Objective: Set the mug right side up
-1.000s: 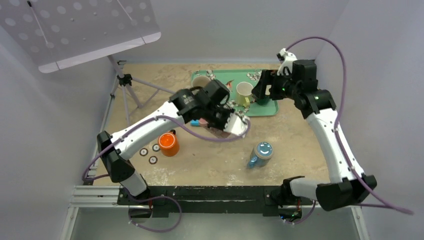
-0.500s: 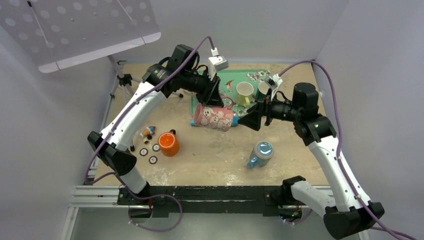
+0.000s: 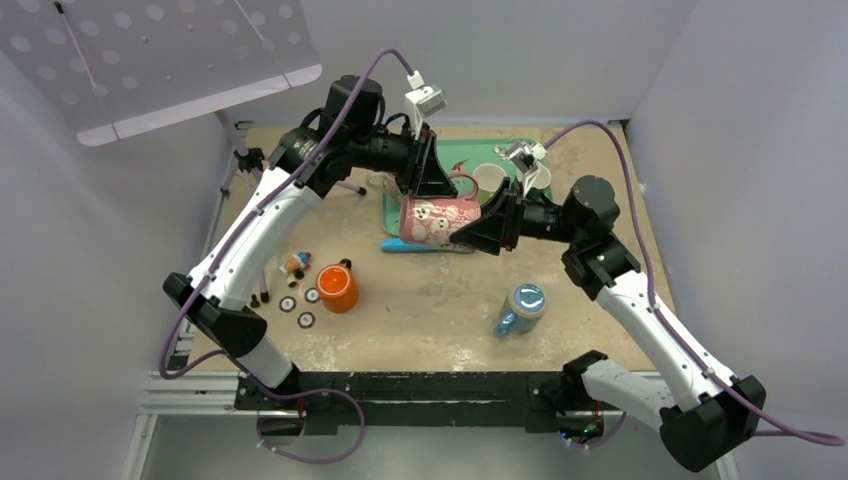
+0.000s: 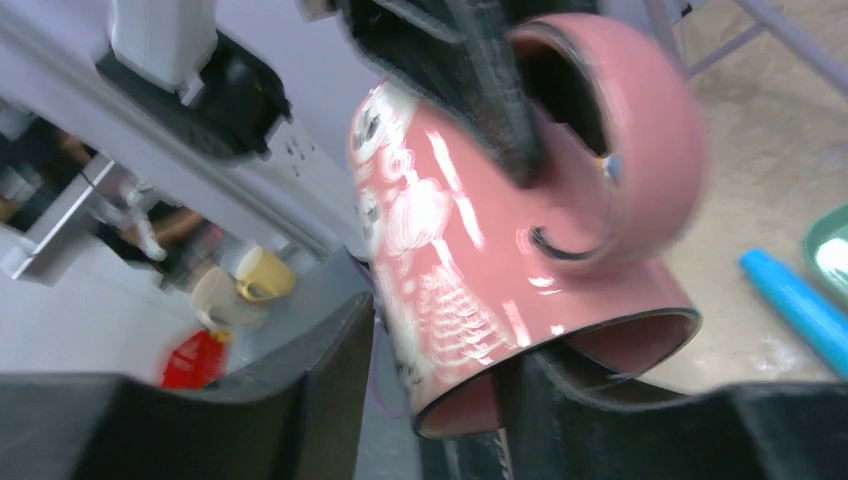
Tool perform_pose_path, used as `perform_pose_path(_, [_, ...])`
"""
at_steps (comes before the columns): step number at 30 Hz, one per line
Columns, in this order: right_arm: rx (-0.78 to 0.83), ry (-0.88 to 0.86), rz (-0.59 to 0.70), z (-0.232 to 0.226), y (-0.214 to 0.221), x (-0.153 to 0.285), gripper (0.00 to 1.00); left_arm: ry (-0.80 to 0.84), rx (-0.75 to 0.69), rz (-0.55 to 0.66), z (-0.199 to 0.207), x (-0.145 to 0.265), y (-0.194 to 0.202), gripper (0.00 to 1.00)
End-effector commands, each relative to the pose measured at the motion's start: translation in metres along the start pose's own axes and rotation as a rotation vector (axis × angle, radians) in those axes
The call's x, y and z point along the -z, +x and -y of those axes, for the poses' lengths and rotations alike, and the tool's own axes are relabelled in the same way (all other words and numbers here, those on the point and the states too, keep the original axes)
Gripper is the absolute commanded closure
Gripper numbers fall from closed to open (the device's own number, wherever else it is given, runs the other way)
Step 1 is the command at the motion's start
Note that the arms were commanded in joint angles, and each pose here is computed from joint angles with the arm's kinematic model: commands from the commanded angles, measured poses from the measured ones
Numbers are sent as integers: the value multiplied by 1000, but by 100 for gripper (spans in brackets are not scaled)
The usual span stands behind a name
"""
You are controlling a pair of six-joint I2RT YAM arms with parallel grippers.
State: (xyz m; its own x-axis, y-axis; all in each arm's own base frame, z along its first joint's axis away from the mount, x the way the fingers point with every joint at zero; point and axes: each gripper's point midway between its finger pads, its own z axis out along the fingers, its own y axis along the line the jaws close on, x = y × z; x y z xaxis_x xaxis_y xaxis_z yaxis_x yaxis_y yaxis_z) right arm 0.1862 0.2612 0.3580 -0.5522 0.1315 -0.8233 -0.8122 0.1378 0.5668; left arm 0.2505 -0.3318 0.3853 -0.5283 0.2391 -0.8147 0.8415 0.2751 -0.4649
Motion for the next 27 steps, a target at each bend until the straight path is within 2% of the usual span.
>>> perform_pose_path(1, [75,-71,158,-27,-49,-5,91,103,-52,128,40,19,-31,100])
perform_pose_path(2, [72,-61,177,-27,-55,-6,100,112,-67,126,41,20,-29,100])
perform_pose_path(4, [62,0,173,-16,-61,-9,100,93,-92,118,37,24,-26,100])
perform_pose_path(5, [84,68,167,-8,-68,-9,100,42,-98,111,28,26,-23,91])
perform_pose_path(6, [86,181,142,10,-67,-7,100,-29,-99,103,16,31,-21,59])
perform_pose_path(7, [104,313,102,34,-65,-1,100,-120,-101,95,-1,39,-18,22])
perform_pose_path(8, [122,438,57,55,-63,7,100,-202,-112,91,-15,48,-17,3])
perform_pose_path(10, [154,635,-50,91,-58,22,100,-374,-143,84,-41,73,-14,0])
perform_pose_path(12, [138,760,-137,120,-56,27,100,-518,-203,81,-59,102,-14,0])
perform_pose_path(16, [137,875,-211,154,-70,15,100,-724,-268,26,-78,141,-6,0])
perform_pose_path(21, [90,1057,-348,210,-64,-1,100,-868,-321,-82,-92,170,24,0])
perform_pose_path(27, [75,1119,-434,251,-46,-35,100,-962,-305,-159,-104,192,56,0])
